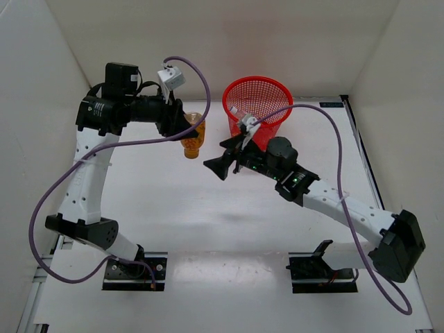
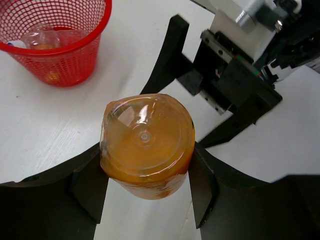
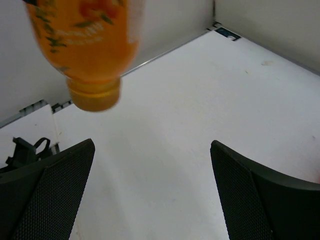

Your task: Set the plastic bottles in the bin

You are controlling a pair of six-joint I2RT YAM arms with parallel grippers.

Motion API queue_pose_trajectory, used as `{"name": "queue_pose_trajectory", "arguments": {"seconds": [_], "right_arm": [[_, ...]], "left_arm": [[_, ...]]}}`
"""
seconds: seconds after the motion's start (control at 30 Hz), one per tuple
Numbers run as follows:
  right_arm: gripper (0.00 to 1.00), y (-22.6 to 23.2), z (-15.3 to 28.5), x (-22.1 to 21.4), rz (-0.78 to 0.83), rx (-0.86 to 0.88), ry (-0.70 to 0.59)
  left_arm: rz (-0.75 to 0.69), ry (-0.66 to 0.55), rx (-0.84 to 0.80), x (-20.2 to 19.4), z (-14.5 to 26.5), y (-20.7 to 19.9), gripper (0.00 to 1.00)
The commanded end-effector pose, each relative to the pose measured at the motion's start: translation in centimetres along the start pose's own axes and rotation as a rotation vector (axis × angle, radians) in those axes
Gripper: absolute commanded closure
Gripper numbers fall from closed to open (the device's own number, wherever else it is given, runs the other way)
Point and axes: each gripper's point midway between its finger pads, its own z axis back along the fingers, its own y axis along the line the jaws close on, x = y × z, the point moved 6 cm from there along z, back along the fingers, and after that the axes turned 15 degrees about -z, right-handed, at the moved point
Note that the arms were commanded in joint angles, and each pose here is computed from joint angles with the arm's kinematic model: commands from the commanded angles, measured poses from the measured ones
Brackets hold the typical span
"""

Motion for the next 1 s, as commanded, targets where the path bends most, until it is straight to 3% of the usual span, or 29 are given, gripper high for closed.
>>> {"name": "queue_pose_trajectory", "arguments": {"seconds": [0.0,0.27,0.5,0.6,0.63,0.67,0.7,0.73,0.77,0.8,0.87,0.9,0.93,0.97], "right_arm": [[0.0,4.1,-1.6,4.2,0.093,0.162,-0.143],[0.0,5.8,-4.0,5.3,0.032,0.252,-0.201],[0.02,4.9,-6.5,4.8,-0.062,0.211,-0.186],[0.2,5.2,-6.7,5.1,-0.1,0.225,-0.198],[0.36,5.1,-7.0,5.0,-0.112,0.221,-0.188],[0.43,5.0,-7.0,5.1,-0.113,0.213,-0.193],[0.6,5.0,-7.0,5.1,-0.116,0.207,-0.183],[0.6,5.0,-7.0,5.1,-0.116,0.207,-0.183],[0.82,5.2,-6.8,5.5,-0.103,0.211,-0.193],[0.89,5.2,-6.8,5.3,-0.105,0.206,-0.184],[0.92,5.4,-6.2,5.8,-0.094,0.204,-0.202],[0.92,5.3,-6.2,5.8,-0.084,0.203,-0.203],[0.92,5.2,-5.9,5.7,-0.075,0.187,-0.203],[0.92,5.2,-5.5,5.7,-0.076,0.185,-0.199]], "left_arm": [[0.042,-0.047,-0.092,0.0,-0.8,-0.2,0.9],[0.031,-0.043,-0.095,-0.2,-0.7,-0.4,0.9],[0.023,-0.057,-0.108,0.1,-0.4,-0.8,0.9],[0.031,-0.047,-0.102,-0.1,-0.3,-1.0,0.9],[0.013,-0.052,-0.098,0.1,-0.1,-1.2,0.9],[0.021,-0.047,-0.102,-0.1,0.0,-1.3,0.9],[-0.002,-0.041,-0.093,-0.1,0.2,-1.5,0.87],[-0.002,-0.041,-0.093,-0.1,0.2,-1.5,0.87],[0.0,-0.022,-0.082,-0.6,0.1,-1.3,0.85],[0.0,-0.015,-0.072,-0.6,0.1,-1.2,0.79],[0.005,0.01,-0.056,-1.4,0.0,-1.1,0.61],[0.004,0.029,-0.03,-1.6,0.1,-0.8,0.43],[0.005,0.04,-0.016,-1.8,0.2,-0.8,0.07],[0.005,0.051,0.0,-1.9,0.2,-0.6,0.0]]}}
